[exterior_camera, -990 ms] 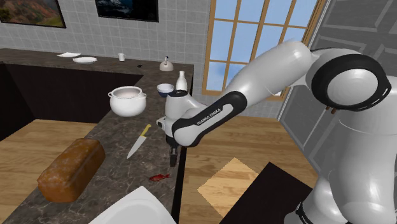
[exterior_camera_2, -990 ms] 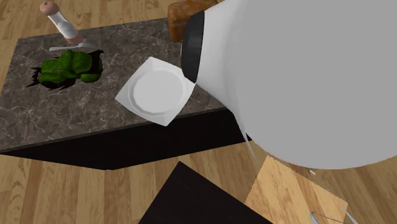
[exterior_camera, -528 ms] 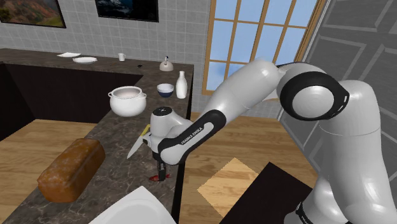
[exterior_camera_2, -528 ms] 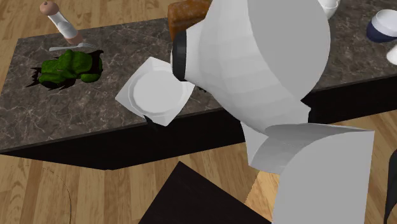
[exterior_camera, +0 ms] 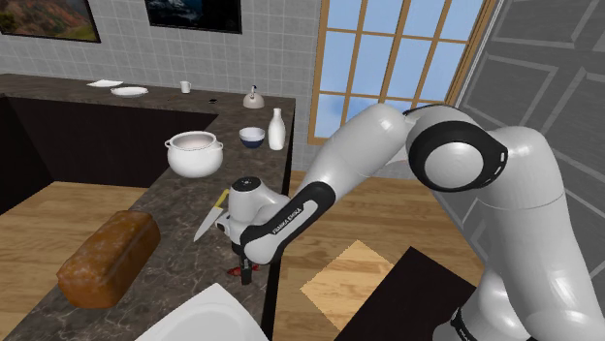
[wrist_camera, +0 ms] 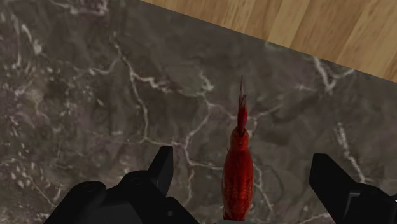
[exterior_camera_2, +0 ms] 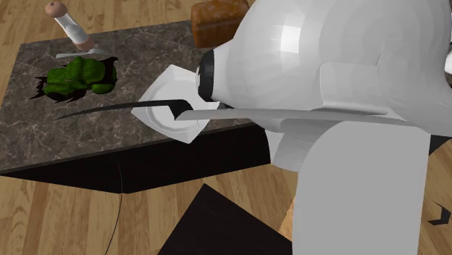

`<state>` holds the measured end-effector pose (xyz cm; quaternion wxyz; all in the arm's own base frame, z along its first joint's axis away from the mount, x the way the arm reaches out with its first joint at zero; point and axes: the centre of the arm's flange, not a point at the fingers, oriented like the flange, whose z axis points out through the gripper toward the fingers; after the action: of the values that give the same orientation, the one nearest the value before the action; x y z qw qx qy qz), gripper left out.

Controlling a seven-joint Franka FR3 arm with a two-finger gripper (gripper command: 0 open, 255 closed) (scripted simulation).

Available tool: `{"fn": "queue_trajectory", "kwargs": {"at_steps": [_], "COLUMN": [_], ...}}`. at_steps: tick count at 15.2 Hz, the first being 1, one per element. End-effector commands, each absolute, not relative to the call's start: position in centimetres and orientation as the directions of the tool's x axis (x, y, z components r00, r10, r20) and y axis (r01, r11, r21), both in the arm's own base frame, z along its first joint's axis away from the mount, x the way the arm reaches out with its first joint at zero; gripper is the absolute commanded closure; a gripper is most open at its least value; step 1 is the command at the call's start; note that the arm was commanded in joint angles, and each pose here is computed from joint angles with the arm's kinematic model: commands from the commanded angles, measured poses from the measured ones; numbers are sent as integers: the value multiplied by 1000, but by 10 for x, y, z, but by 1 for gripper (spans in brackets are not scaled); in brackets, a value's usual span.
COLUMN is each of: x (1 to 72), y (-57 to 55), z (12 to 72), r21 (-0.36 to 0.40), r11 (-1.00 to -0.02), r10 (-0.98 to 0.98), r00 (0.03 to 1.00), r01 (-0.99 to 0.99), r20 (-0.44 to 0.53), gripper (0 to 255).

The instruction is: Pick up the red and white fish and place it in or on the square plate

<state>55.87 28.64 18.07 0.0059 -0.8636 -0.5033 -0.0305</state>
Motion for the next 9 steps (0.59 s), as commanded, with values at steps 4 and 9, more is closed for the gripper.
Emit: {"fn": "queue_trajectory", "kwargs": {"at_steps": [4,9], "x": [559,559], "y": [286,286], "z": [179,179], "r21": [21,21], "r11": [-493,-493], "r10": [869,869], "r00": [492,492], "r01": [870,870], "r20": [59,59], "gripper": [0,255]}}
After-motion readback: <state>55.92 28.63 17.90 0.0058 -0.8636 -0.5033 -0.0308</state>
